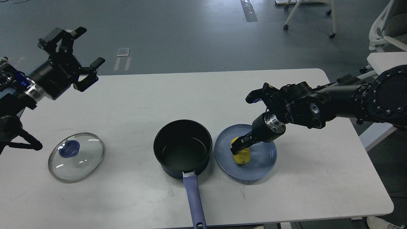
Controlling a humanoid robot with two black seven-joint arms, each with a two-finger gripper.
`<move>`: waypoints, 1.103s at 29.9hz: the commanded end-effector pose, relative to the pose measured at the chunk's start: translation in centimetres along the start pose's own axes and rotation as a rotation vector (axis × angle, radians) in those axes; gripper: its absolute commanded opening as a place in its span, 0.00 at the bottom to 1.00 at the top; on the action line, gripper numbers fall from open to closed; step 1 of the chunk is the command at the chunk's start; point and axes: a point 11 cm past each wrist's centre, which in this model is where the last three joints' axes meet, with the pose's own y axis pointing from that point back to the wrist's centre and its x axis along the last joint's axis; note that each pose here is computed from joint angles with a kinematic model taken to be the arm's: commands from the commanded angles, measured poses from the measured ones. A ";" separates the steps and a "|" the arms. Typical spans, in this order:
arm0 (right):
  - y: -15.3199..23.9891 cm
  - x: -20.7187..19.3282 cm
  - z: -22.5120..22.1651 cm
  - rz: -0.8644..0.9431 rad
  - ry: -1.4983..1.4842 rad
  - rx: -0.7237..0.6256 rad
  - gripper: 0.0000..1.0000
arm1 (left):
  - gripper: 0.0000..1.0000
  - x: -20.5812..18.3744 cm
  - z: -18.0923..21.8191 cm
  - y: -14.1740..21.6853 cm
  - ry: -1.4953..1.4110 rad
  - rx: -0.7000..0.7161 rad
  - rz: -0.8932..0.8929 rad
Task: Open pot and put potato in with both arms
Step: 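Close the right gripper around the yellow potato, then lift the potato and move it over the open saucepan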
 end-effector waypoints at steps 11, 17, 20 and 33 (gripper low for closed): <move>4.4 1.4 1.0 0.066 -0.023 -0.016 0.46 | 0.98 0.1 0.1 0.1 -0.004 0.000 0.001; 7.7 3.3 -3.1 0.126 0.006 0.088 0.47 | 0.98 0.2 0.3 0.2 -0.008 0.001 0.003; 8.1 4.2 -4.6 0.145 0.029 0.119 0.47 | 0.98 0.5 0.5 0.5 -0.015 0.002 0.009; 3.5 6.3 -12.1 0.145 0.034 0.287 0.48 | 0.98 1.2 1.5 1.3 -0.040 0.005 0.022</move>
